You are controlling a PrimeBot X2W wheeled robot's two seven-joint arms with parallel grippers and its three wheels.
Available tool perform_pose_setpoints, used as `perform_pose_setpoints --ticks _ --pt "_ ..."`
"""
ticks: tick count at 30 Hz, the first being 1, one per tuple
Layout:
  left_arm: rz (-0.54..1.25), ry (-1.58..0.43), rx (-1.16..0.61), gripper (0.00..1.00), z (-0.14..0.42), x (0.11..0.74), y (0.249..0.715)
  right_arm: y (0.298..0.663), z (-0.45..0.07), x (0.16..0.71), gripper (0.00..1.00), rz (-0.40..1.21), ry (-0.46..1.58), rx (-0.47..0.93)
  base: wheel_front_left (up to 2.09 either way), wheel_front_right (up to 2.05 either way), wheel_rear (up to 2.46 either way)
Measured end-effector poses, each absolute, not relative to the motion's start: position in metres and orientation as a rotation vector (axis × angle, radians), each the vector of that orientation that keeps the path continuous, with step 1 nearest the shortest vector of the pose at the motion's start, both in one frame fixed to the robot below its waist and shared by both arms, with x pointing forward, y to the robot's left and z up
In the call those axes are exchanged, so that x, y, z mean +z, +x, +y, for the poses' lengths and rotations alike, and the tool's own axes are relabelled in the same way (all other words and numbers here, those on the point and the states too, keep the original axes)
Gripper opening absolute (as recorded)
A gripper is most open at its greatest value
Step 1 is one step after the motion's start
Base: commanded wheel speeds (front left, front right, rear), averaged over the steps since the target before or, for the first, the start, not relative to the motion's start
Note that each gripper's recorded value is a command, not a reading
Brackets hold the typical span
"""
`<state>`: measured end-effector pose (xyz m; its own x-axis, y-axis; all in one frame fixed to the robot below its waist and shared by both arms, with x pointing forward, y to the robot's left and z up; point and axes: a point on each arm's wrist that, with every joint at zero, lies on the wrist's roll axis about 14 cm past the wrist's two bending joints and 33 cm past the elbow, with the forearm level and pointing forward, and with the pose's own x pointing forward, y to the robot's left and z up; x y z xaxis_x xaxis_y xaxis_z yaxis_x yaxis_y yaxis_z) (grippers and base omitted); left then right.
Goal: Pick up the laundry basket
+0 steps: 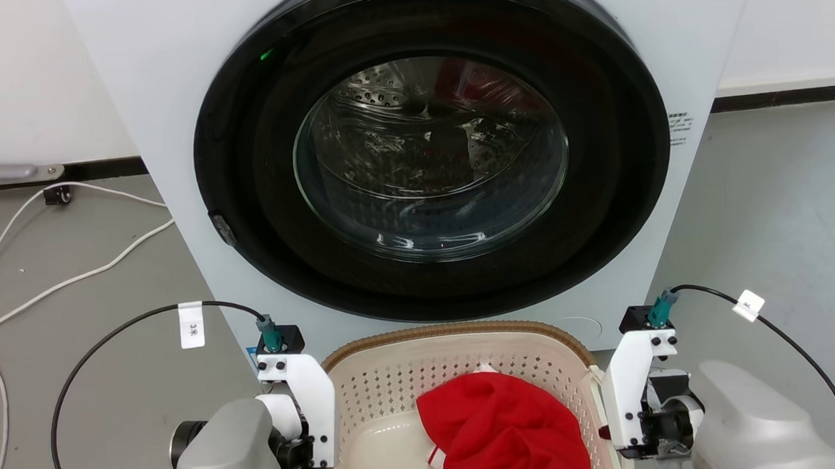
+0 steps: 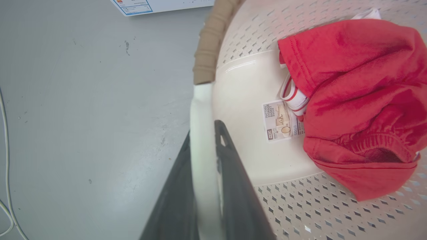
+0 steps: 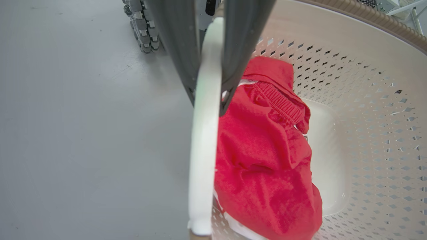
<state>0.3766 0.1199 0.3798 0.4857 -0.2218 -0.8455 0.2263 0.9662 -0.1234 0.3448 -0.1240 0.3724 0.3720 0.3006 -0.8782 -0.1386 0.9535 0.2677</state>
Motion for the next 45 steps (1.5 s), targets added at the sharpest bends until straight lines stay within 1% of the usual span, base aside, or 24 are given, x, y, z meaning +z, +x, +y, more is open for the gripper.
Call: perform_pose_setpoints --ticks 45 --pt "1.022 -0.024 -0.291 0.0 0.112 0.374 0.372 0.338 -0.127 0.362 0.0 1.173 0.174 0.262 0.0 0.0 0.0"
